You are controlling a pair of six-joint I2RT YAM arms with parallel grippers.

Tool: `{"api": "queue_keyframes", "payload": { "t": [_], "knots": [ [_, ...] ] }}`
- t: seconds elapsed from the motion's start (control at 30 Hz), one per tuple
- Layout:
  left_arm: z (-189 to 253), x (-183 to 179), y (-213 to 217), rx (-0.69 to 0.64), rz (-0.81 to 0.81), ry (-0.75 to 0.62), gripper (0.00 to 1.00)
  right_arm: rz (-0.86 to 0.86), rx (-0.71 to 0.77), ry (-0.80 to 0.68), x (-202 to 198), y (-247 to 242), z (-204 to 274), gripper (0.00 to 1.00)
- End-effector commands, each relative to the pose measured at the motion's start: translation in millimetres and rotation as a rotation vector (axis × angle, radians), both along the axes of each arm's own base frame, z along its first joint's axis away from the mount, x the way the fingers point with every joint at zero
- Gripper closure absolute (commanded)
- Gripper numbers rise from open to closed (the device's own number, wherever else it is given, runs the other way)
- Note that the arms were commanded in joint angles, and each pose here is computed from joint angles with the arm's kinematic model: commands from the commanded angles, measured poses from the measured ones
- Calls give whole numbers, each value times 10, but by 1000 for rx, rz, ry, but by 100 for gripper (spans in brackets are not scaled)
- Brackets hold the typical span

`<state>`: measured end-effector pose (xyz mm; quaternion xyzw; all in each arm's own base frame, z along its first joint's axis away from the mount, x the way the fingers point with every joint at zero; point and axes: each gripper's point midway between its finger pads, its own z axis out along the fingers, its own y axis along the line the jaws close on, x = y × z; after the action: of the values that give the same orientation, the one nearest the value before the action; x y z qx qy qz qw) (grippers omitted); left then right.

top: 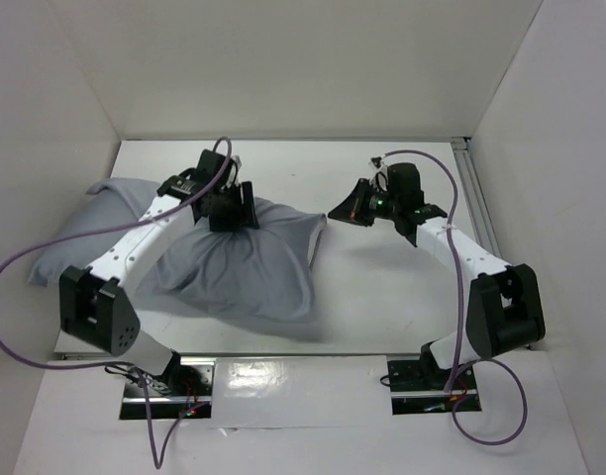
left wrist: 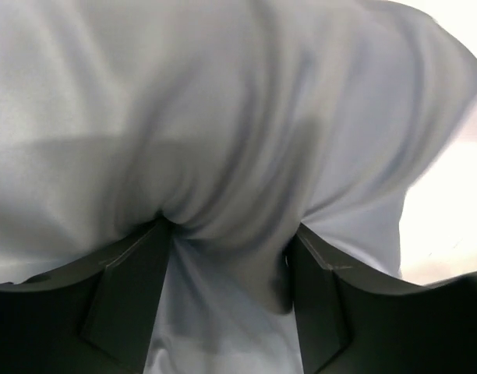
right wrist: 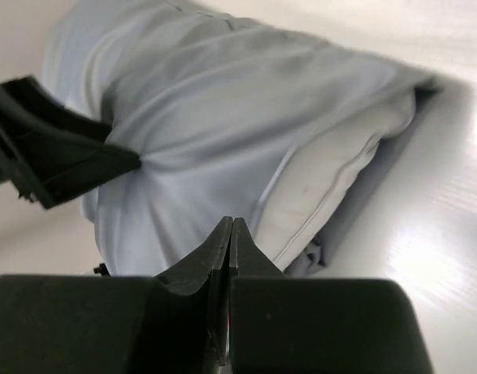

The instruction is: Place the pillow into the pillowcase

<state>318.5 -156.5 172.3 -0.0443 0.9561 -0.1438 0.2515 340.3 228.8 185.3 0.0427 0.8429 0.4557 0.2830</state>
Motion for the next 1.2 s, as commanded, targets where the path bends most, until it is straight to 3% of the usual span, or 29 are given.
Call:
{"api": "queue_keyframes", "payload": {
  "t": [0.0, 0.07, 0.13, 0.2, 0.23, 0.3, 0.37, 0.4, 0.5, 0.53, 0.6, 0.67, 0.9, 1.03, 1.07, 1.17],
  "knots": [
    [179, 441, -283, -82, -136, -107, 29, -18, -1, -72, 172, -13, 181, 100],
    [389, 529, -363, -84, -173, -141, 29, -18, -15, -23, 96, -35, 27, 98],
    [692, 536, -530, -79, -225, -200, 28, -24, -17, 19, -57, -75, -110, 87],
    [735, 337, -719, -13, -303, -172, 26, -37, 2, 34, -177, -101, -115, 79],
    [941, 362, -753, 31, -299, -228, 26, -52, -16, 62, -265, -149, -243, 76],
    [926, 92, -1008, 103, -382, -206, 23, -66, -8, 52, -377, -191, -186, 61],
    [1026, 76, -1086, 193, -361, -256, 22, -105, -21, 94, -461, -309, -275, 48],
    [1018, -57, -1266, 214, -388, -261, 20, -119, -34, 88, -465, -362, -268, 32],
    [839, -48, -1434, 328, -362, -241, 17, -196, -95, 130, -549, -609, -345, 19],
    [605, -103, -1548, 388, -389, -194, 15, -213, -113, 135, -598, -679, -369, 17],
    [603, -32, -1639, 447, -329, -232, 15, -244, -146, 171, -697, -831, -439, 17],
    [407, 81, -1637, 531, -294, -209, 15, -266, -168, 242, -846, -946, -588, 17],
    [-233, 194, -1555, 722, -276, -130, 14, -314, -193, 288, -1137, -1165, -736, 16],
    [-233, 198, -1445, 823, -258, -128, 42, -291, -157, 275, -1149, -1121, -731, 16],
    [-115, 201, -1448, 800, -249, -148, 58, -268, -139, 285, -1163, -1081, -755, 16],
    [371, 136, -1502, 663, -253, -207, 71, -230, -76, 268, -1061, -961, -723, 21]
  ]
}}
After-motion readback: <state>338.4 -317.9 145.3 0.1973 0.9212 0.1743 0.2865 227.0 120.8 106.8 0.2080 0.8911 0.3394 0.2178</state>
